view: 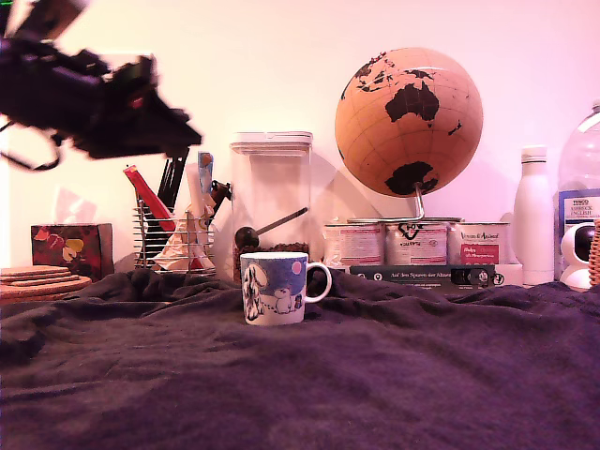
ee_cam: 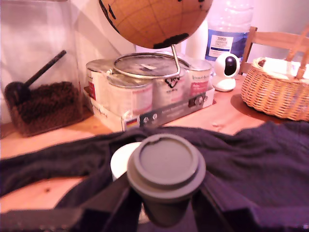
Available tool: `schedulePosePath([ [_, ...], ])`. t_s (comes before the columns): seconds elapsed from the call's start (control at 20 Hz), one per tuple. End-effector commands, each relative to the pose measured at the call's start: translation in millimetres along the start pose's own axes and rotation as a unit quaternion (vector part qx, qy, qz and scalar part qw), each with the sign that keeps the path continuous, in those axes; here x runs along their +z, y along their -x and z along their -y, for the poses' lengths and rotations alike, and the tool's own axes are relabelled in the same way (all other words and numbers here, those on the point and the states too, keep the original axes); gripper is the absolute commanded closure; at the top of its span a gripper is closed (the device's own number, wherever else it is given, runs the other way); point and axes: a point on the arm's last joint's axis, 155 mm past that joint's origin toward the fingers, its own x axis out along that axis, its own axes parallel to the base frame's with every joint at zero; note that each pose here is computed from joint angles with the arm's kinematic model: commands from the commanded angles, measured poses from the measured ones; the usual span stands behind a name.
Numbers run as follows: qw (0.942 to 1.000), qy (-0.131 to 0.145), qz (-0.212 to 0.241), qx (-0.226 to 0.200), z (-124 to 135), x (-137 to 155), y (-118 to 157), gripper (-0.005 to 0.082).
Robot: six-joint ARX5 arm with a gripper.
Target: Pick up the coffee capsules on the table and drop them inside the coffee cup
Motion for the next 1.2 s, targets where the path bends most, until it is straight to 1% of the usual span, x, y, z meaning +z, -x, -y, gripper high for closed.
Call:
schedulePosePath([
  [0.0, 0.9999, 0.009, -0.014, -0.002, -1.8, -5.0, -9.5, 0.0677],
  [0.3, 0.9989, 0.019, -0.041, -0.01, -5.1, -9.6, -37.4, 0.0677],
  [0.55, 0.9968, 0.029, -0.073, -0.015, -8.4, -19.4, -60.7, 0.0677],
  [0.8, 0.9932, 0.043, -0.107, -0.015, -14.7, -24.0, -80.2, 0.0677],
  [1.0, 0.9905, 0.047, -0.128, -0.021, -14.0, -26.2, -93.2, 0.0677],
  [1.15, 0.9865, 0.054, -0.153, -0.025, -12.4, -33.8, -103.5, 0.0677],
])
